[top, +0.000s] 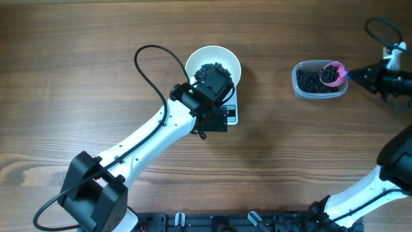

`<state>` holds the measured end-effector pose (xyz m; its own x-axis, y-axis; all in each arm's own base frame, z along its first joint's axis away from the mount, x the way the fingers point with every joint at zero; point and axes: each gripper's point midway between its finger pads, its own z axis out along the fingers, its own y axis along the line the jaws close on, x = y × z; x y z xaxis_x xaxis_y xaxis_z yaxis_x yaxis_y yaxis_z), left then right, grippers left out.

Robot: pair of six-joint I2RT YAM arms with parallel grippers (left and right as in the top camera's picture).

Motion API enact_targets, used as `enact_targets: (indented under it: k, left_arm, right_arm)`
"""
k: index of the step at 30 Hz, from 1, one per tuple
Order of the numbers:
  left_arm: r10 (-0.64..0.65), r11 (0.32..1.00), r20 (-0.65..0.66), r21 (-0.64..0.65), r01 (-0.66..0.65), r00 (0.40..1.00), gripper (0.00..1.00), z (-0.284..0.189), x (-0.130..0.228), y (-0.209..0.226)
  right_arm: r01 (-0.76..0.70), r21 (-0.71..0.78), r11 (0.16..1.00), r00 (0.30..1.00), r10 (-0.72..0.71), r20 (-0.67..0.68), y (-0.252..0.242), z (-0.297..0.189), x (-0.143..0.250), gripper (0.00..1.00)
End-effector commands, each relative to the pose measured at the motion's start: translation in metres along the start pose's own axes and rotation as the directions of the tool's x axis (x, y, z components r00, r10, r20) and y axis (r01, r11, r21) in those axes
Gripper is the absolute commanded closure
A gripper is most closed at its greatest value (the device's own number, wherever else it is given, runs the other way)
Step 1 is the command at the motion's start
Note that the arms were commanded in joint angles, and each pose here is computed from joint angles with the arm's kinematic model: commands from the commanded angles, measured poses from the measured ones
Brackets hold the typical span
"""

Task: Scoop item into bowl and weigh 150g on scale
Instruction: 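Push the pink scoop through the beans to fill it, right gripper, then lift the filled scoop and carry it left over the white bowl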

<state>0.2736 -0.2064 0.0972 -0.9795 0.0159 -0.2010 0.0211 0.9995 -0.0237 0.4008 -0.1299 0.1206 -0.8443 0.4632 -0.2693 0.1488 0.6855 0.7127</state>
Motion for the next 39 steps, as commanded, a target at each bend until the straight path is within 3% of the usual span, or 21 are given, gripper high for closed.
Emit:
enact_targets:
  k: [1, 5, 11, 21, 33, 39]
  left_arm:
    - [-0.004, 1.0, 0.002, -0.024, 0.004, 1.0, 0.0, 0.004, 0.001, 0.003]
    - [-0.004, 1.0, 0.001, -0.024, 0.004, 1.0, 0.0, 0.004, 0.001, 0.003]
    - [-0.004, 1.0, 0.002, -0.024, 0.004, 1.0, 0.0, 0.004, 0.001, 0.003]
    - [-0.004, 1.0, 0.002, -0.024, 0.004, 1.0, 0.0, 0.004, 0.001, 0.003]
    - [-0.004, 1.0, 0.002, -0.024, 0.004, 1.0, 0.0, 0.004, 0.001, 0.003]
    - [-0.004, 1.0, 0.002, -0.024, 0.004, 1.0, 0.0, 0.004, 0.001, 0.003]
  right_arm:
    - [-0.002, -0.089, 0.996, 1.0, 0.004, 0.019, 0.007, -0.003, -0.001, 0.96]
    - [0.026, -0.172, 0.985, 1.0, -0.022, 0.022, 0.021, -0.005, 0.002, 0.96]
    - [0.032, -0.183, 0.983, 0.999, -0.029, 0.021, 0.023, -0.006, 0.003, 0.96]
    - [0.116, -0.519, 0.847, 0.99, -0.059, 0.126, 0.091, -0.019, -0.009, 0.96]
    - [0.257, -0.603, 0.755, 0.935, -0.352, -0.043, 0.187, 0.071, 0.047, 0.96]
    - [0.373, -0.463, 0.804, 0.846, -0.5, -0.187, 0.207, 0.139, 0.09, 0.96]
